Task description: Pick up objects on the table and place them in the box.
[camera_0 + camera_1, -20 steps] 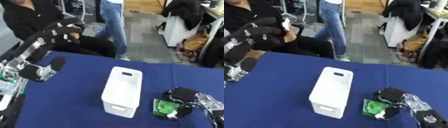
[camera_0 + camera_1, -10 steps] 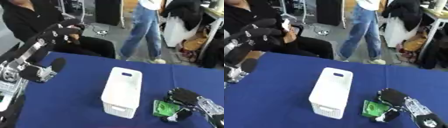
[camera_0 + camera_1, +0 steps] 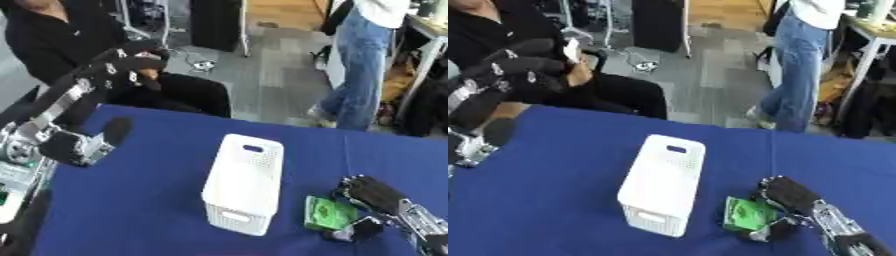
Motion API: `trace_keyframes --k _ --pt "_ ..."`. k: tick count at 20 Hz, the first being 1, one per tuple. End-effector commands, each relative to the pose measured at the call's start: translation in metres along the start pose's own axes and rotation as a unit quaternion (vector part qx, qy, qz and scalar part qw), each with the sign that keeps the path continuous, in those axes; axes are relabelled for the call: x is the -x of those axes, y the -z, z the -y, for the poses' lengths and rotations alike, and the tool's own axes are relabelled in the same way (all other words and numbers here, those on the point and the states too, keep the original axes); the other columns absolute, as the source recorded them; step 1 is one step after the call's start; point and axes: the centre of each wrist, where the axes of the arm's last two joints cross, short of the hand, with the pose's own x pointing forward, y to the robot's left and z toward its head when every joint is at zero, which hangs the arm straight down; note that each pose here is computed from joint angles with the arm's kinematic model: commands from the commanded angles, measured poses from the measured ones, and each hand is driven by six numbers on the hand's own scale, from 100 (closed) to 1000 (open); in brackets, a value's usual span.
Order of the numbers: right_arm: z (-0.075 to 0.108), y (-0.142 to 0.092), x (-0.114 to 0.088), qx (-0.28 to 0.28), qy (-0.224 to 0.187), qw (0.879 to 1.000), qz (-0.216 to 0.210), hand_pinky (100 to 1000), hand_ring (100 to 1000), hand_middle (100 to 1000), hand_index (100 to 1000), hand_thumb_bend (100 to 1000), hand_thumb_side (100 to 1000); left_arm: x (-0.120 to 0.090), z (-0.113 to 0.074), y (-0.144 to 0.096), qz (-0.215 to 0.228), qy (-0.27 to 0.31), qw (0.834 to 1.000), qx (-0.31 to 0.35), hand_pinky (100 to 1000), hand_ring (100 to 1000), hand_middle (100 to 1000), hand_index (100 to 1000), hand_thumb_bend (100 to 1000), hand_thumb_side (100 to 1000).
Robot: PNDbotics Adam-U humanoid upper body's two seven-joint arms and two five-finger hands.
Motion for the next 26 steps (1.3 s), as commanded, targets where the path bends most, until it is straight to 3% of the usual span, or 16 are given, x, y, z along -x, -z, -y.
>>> trace_keyframes --k 1,13,14,15,26 --pt "0.022 -0.004 0.012 0.017 0.033 0.999 -0.013 100 100 100 189 513 723 -0.003 -0.006 0.004 0.012 0.010 1.000 0.006 701 898 976 929 100 678" --pt "0.102 0.004 0.001 0.092 0.150 0.984 0.013 100 100 100 190 448 690 -0.002 -0.006 0.004 0.011 0.010 1.000 0.007 702 899 977 929 100 677" --pt "0.110 0.005 -0.001 0.102 0.156 0.982 0.019 100 100 100 190 492 566 -0.002 -0.006 0.003 0.011 0.010 1.000 0.007 702 899 977 929 100 677" --pt "0.116 0.006 -0.003 0.109 0.160 0.981 0.022 100 100 100 190 443 683 -0.002 -0.006 0.003 0.011 0.010 1.000 0.007 702 899 977 929 100 677" --pt "0.152 0.021 -0.010 0.152 0.180 0.972 0.027 100 100 100 190 443 683 -0.003 -0.008 0.004 0.006 0.014 1.000 -0.005 703 899 977 930 100 678"
